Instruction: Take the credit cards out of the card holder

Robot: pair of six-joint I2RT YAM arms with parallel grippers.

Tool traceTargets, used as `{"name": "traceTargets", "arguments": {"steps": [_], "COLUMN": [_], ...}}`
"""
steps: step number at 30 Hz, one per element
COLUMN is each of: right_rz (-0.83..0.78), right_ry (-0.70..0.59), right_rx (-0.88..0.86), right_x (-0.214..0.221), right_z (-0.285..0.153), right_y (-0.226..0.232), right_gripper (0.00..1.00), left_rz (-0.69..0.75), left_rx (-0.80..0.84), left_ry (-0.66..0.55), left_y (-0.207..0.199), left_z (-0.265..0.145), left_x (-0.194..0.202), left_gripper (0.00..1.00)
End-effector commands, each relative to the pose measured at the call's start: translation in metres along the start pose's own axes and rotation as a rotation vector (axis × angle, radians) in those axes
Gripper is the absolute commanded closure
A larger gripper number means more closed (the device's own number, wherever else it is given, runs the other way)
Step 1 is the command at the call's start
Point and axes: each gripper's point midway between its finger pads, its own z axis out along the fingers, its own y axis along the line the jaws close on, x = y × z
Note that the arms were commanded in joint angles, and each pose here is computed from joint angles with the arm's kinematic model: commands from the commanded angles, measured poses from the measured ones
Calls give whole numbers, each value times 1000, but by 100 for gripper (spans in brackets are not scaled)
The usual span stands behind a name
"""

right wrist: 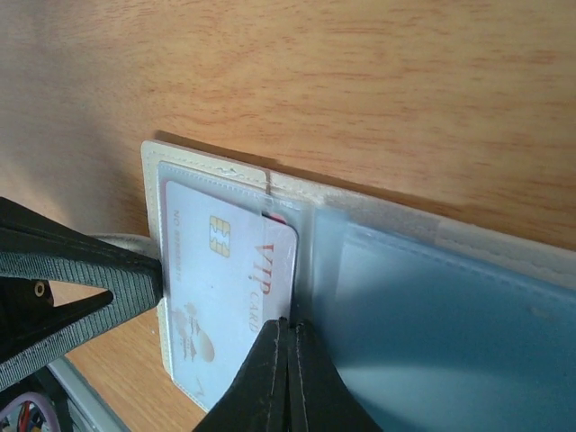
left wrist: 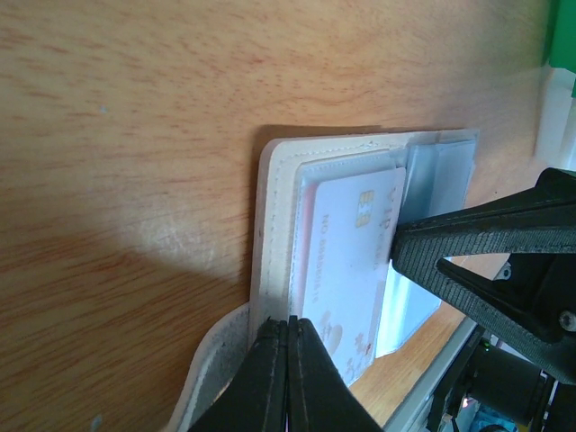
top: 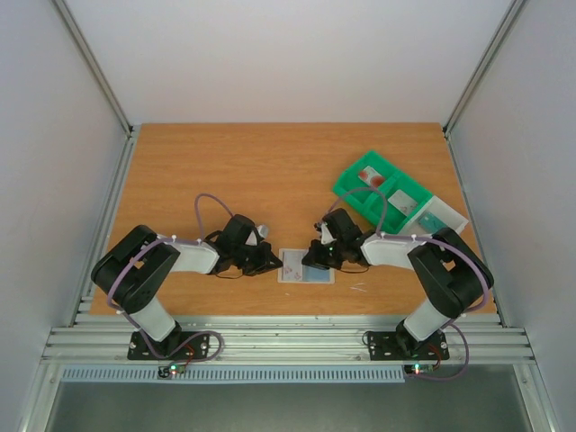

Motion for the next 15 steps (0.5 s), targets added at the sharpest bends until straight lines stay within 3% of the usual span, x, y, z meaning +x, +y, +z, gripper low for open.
{"name": "traceTargets", "arguments": {"steps": [1,9,15], "right_rz": [22,33,42], "right_ry": [-45,-55,-29], "right_rx": [18,-17,-88], "right_x": [-6,-9,-5], "right_z": [-8,-19,-17], "right_y": [-11,-12,-1], "right_gripper": [99,99,95], "left_rz": [-40,-43,-44], "left_rx": [-113,-126,-56], "left_ry": [23,19,12], "left_y": [36,38,13], "left_z": [5,3,-2], "left_x": [15,15,10], "left_gripper": [100,100,83]}}
